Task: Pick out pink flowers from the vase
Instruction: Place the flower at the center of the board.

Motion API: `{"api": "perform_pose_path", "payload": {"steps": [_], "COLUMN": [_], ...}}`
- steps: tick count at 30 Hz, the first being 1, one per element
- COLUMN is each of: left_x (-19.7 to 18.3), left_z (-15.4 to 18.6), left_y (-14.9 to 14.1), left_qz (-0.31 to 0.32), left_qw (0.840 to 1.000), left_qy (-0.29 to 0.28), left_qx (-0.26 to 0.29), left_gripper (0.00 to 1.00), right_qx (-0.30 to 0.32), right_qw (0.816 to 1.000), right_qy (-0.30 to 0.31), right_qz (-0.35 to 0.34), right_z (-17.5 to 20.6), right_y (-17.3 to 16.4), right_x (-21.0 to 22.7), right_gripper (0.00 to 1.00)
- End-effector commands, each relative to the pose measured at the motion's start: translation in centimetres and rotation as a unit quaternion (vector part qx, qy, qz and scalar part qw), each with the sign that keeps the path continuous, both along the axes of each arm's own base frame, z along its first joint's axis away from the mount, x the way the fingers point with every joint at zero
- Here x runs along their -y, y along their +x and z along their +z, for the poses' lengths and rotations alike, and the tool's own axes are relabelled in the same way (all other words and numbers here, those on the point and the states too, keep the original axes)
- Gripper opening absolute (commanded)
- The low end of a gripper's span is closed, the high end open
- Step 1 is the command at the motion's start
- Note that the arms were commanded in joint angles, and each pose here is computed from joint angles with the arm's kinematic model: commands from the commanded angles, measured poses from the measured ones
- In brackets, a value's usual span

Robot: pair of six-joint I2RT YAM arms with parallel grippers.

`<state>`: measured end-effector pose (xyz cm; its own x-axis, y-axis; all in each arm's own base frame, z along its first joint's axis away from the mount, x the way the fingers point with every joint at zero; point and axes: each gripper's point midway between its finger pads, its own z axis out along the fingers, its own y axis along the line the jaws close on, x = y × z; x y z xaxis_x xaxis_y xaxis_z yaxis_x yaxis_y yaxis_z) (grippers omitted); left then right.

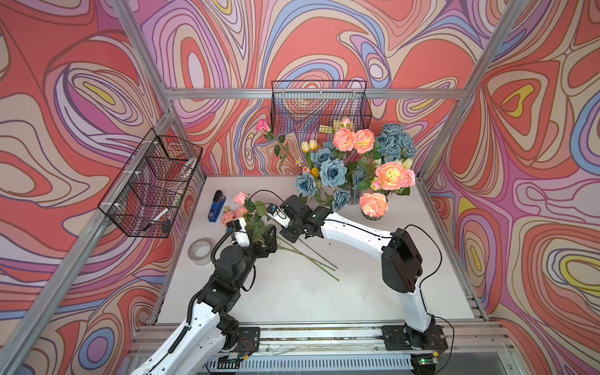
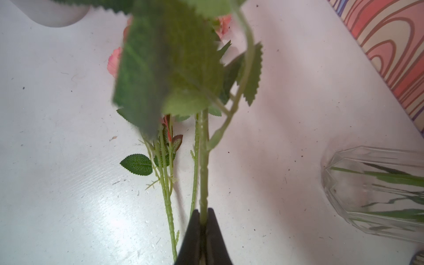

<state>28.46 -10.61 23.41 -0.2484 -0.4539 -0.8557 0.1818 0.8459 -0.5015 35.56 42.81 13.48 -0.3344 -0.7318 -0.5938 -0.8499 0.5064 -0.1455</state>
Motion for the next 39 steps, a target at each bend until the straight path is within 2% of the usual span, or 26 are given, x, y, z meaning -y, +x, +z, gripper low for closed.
{"api": "perform_pose_path", "payload": {"steps": [1, 9, 18, 39], "left_x": [-0.9, -2.3, -3.4, -3.7], "left_z": [1.3, 1.3, 1.0, 0.1], "left_y": [0.0, 0.0, -0.1, 0.0], "left_qz": [0.025, 0.062, 0.091, 0.101], "left_qw": [1.000, 0.998, 0.996, 0.995], "left_qy": [-0.002, 0.003, 0.010, 0.013], "left_qx": [0.009, 0.005, -0.006, -0.018], "left_gripper": [1.00, 1.00, 1.00, 1.00], "right_qx": [-0.023, -0.060, -0.083, -0.109], "right_qw": [1.000, 0.998, 0.997, 0.993], "right_qy": [-0.010, -0.008, -0.006, -0.031], "right_qz": [0.010, 0.013, -0.007, -0.039], "right_z": [-1.4, -3.8, -5.7, -9.8], "right_y": [-0.7, -1.1, 0.1, 1.2], "right_x": [-0.3, -0.6, -0.7, 0.4], "right_gripper": [0.00, 0.00, 0.00, 0.00]}}
